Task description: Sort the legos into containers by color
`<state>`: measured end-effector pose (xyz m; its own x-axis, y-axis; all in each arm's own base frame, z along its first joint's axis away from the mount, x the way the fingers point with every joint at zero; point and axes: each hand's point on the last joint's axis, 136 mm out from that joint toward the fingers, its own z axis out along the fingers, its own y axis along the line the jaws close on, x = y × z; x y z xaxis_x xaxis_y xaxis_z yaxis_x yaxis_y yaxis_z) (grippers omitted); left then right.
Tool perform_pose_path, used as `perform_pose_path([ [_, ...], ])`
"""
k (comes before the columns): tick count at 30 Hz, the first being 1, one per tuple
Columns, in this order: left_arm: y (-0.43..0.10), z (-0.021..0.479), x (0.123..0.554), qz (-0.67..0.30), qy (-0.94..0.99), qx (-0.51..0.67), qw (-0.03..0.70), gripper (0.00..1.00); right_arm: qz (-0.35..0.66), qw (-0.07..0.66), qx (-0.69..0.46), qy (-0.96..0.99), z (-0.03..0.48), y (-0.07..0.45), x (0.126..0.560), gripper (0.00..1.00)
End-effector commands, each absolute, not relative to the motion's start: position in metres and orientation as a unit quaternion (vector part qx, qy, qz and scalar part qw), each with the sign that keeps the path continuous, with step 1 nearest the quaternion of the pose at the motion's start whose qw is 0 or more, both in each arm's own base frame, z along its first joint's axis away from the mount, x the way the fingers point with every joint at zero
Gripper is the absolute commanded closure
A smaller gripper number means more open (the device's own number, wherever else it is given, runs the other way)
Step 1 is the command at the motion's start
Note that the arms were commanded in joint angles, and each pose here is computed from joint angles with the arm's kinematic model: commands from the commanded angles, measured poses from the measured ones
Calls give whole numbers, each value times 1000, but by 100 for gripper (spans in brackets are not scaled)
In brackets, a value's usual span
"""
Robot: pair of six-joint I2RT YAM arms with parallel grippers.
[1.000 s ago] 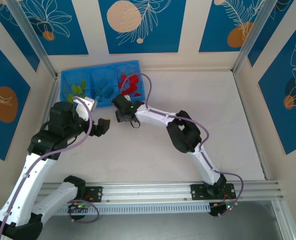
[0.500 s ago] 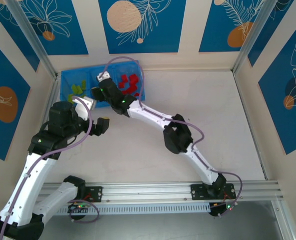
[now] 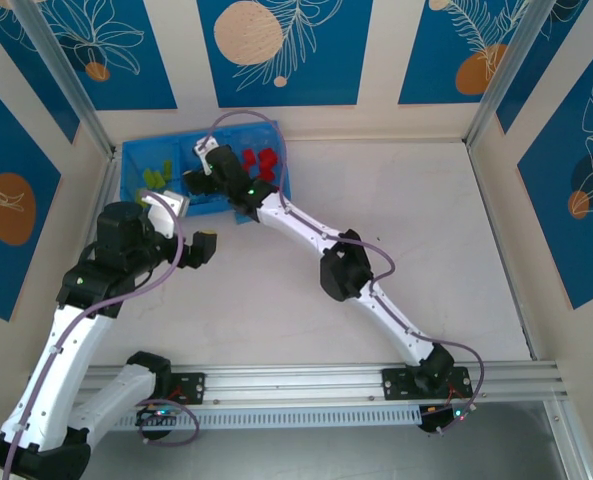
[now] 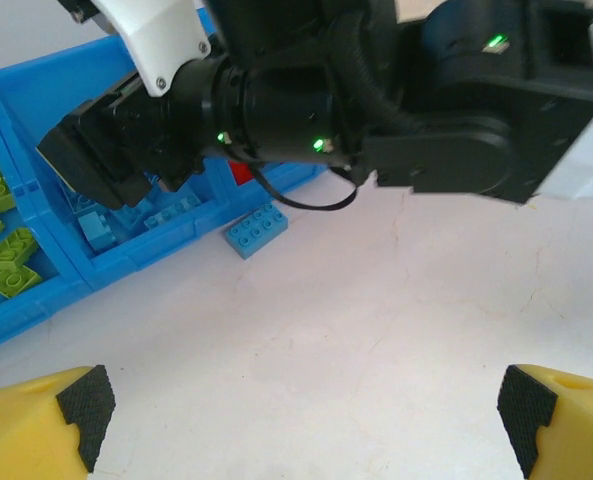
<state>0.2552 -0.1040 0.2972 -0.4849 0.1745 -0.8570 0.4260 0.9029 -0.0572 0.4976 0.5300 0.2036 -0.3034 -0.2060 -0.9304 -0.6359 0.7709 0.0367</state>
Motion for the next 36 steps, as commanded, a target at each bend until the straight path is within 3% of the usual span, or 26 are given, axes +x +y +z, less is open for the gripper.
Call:
perform_pose_path([
  [1,-103,296,257,-139,853,165,475,0,240,515,-282,773,283,515,459,17],
  [6,-106,291,262,-184,873,87,443,0,256,432,-263,824,289,458,414,15],
  [10,-118,259,281,-217,885,28,411,0,248,396,-182,865,287,376,376,13],
  [19,-144,155,361,-136,941,-35,309,0,181,364,-28,913,244,235,291,4],
  [28,-167,81,439,-57,955,-51,285,0,161,326,-4,931,208,197,262,3],
  [36,-179,64,447,-34,946,-73,314,0,160,322,-1,933,205,191,262,1],
])
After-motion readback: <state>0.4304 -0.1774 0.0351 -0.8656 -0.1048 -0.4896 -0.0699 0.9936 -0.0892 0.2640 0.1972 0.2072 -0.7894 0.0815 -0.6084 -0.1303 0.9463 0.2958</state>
